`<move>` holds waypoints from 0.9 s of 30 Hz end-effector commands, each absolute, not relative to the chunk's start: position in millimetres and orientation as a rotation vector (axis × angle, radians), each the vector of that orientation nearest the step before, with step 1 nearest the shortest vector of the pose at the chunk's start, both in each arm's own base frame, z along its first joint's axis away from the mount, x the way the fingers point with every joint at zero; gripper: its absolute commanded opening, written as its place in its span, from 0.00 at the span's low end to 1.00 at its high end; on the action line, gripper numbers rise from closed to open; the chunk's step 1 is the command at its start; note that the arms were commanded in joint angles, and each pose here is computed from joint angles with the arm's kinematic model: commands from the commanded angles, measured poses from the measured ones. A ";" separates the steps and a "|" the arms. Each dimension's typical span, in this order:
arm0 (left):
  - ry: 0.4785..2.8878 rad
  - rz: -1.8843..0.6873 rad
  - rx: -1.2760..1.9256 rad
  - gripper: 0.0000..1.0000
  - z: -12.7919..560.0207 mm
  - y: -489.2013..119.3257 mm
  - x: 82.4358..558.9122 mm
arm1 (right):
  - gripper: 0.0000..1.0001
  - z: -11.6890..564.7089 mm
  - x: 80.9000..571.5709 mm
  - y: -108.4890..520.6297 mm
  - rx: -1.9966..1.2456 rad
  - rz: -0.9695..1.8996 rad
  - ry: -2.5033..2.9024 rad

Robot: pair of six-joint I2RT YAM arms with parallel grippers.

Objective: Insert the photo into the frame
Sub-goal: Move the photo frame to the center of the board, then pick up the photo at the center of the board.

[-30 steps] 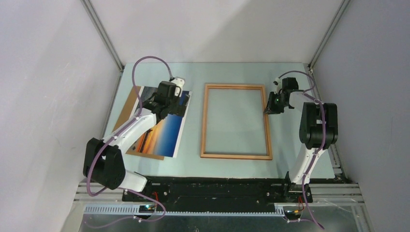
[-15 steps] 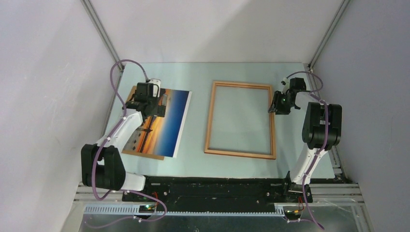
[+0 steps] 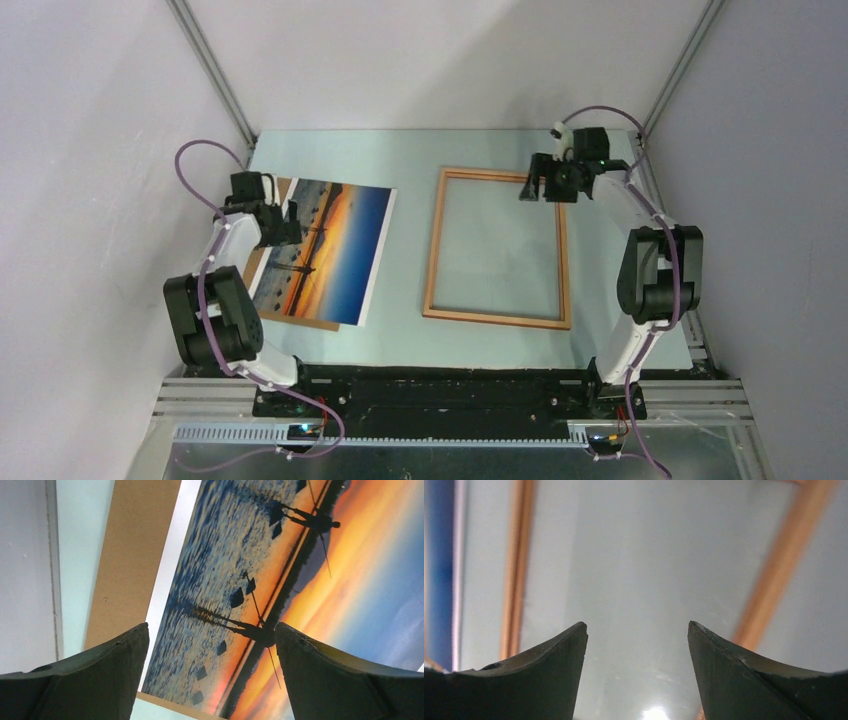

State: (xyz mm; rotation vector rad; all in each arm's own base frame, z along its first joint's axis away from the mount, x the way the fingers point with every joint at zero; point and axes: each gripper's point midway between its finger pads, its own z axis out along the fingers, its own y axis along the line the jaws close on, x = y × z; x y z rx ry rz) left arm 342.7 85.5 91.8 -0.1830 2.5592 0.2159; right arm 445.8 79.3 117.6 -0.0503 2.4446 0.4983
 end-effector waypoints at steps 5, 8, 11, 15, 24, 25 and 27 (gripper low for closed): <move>2.600 0.023 -0.358 0.98 75.1 103.7 354.4 | 0.80 162.3 439.4 217.2 -0.362 0.751 2.390; 2.609 -0.014 -0.408 0.98 69.8 110.1 357.4 | 0.81 170.4 435.0 273.6 -0.476 0.832 2.366; 2.625 -0.026 -0.449 0.97 62.6 115.2 361.2 | 0.81 164.2 433.9 317.7 -0.547 0.924 2.365; 2.635 -0.052 -0.490 0.97 55.4 116.5 364.2 | 0.81 148.3 421.0 369.4 -0.583 1.079 2.395; 2.665 -0.097 -0.524 0.97 39.5 115.3 370.0 | 0.80 98.6 414.3 416.1 -0.499 1.297 2.466; 2.669 -0.103 -0.527 0.97 37.6 114.9 370.4 | 0.80 91.0 413.9 417.7 -0.488 1.308 2.480; 2.667 -0.113 -0.535 0.96 37.2 114.7 372.0 | 0.80 82.9 414.5 422.6 -0.465 1.342 2.488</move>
